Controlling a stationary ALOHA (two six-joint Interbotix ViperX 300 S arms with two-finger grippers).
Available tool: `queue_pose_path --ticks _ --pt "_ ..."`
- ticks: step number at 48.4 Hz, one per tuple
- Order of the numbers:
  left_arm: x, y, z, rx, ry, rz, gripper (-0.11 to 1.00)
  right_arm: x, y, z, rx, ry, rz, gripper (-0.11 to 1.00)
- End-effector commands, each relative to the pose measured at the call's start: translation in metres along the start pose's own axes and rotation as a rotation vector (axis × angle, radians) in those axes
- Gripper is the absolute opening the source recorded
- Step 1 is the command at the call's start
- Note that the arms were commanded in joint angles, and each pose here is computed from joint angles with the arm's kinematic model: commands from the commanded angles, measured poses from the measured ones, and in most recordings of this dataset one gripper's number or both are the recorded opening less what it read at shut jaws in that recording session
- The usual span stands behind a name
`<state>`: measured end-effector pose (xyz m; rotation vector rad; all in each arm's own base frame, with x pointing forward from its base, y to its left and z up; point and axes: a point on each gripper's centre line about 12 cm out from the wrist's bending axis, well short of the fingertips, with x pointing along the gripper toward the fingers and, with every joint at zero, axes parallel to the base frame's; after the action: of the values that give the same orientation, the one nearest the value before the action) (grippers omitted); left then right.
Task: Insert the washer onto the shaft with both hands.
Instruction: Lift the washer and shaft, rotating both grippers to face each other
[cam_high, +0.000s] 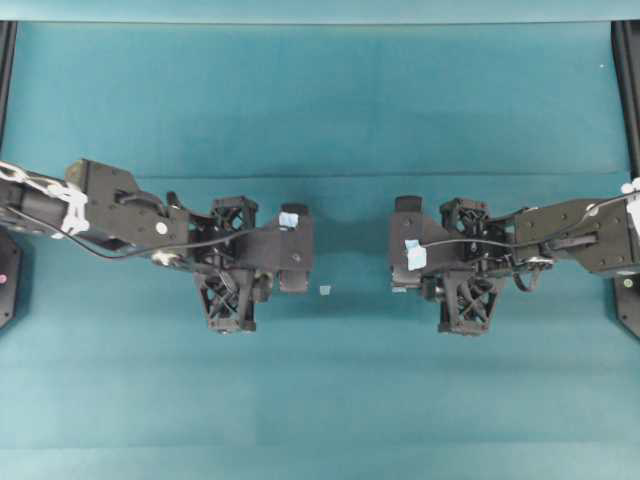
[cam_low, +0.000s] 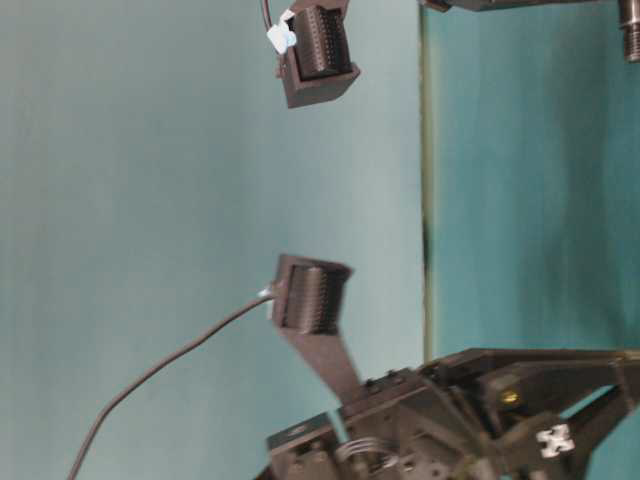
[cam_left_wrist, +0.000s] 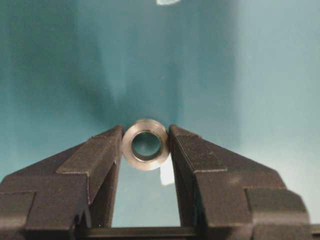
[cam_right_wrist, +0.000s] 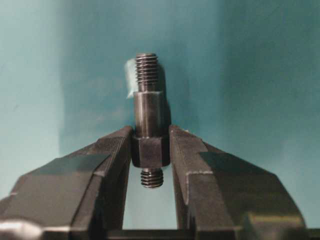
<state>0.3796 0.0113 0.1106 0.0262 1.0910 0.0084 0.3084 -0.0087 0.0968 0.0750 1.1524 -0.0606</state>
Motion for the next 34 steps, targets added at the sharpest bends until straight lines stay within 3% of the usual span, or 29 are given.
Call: queue_pose_path --ticks 1,14,20,26,34 --pt "-0.015 0.0 0.009 0.001 -0.051 0.002 0.37 -0.011 0.001 0.009 0.004 -0.061 0.007 0.0" --pt "-0.031 -0.013 0.008 0.03 -0.127 -0.015 0.37 -0.022 0.007 0.013 0.001 -0.118 0.02 0.0" --pt "-0.034 -0.021 0.005 0.044 -0.216 -0.026 0.37 -0.023 0.012 0.011 0.0 -0.156 0.033 0.0" --pt "-0.04 -0.023 0.003 0.031 -0.325 -0.032 0.37 -0.025 0.015 0.011 -0.002 -0.221 0.044 0.0" --pt "-0.046 -0.023 -0.002 0.01 -0.406 -0.039 0.37 -0.029 0.018 0.009 0.043 -0.291 0.062 0.0"
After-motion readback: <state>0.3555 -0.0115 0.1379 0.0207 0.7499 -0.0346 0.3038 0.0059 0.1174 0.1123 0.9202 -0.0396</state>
